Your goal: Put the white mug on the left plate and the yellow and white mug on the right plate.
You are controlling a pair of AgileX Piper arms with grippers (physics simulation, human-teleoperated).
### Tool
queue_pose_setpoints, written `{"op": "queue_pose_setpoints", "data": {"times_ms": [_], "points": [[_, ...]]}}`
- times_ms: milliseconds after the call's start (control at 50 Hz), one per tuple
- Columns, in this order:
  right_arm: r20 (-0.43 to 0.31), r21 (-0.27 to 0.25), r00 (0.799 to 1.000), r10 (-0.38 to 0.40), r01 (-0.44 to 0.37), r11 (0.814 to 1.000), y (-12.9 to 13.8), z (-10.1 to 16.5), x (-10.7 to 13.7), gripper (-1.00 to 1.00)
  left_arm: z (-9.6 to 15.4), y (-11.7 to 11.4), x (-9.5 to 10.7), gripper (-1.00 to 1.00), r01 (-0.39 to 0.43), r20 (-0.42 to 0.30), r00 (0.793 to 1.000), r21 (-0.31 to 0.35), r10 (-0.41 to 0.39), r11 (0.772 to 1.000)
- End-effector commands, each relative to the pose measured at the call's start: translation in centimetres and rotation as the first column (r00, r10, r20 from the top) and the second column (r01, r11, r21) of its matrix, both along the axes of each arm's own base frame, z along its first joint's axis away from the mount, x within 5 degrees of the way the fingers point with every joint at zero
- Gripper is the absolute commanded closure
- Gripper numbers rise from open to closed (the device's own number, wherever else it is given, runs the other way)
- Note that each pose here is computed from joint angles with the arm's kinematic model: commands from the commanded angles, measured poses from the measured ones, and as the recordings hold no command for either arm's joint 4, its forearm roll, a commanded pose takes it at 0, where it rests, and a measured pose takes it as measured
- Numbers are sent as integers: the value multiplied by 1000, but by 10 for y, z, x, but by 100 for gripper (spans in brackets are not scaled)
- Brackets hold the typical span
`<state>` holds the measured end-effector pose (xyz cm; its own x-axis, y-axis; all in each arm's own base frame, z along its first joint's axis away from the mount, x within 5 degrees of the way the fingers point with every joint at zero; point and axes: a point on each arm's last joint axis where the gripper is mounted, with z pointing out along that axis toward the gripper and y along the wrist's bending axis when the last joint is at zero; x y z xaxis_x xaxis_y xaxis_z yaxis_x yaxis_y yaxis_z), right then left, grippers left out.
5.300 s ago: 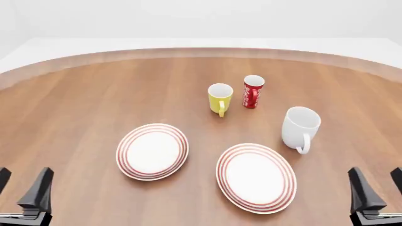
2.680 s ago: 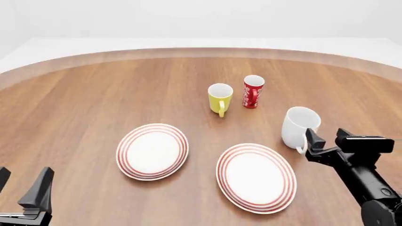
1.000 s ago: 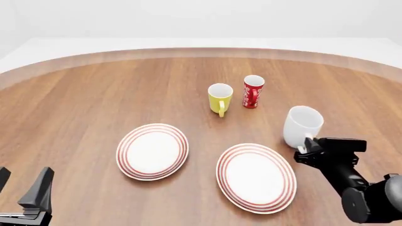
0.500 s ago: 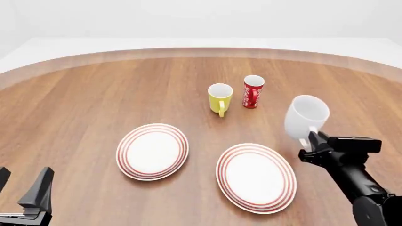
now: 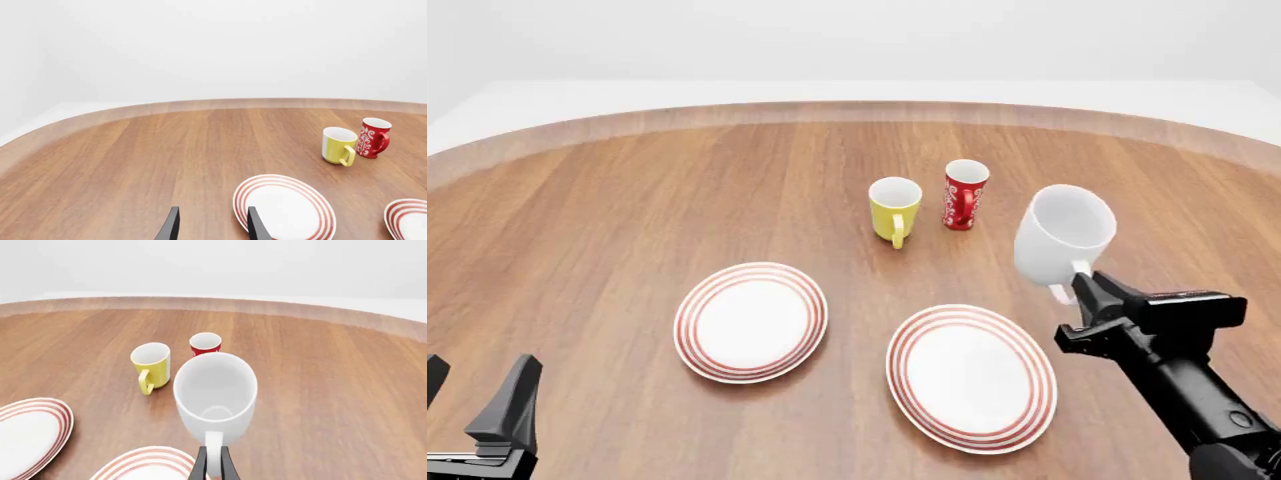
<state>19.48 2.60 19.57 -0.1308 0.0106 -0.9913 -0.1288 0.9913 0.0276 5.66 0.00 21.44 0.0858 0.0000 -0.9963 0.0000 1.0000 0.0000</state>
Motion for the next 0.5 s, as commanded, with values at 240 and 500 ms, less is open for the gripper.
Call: {"op": "queue_pose_setpoints", "data": {"times_ms": [240,500], "points": [[50,-27,988,146,-145,989,27,14,-8,100,0,0,0,-100,0,0,1000,0,0,1000],[65,-26,970,234,-233,972,46,23,-7,100,0,0,0,-100,0,0,1000,0,0,1000]]}}
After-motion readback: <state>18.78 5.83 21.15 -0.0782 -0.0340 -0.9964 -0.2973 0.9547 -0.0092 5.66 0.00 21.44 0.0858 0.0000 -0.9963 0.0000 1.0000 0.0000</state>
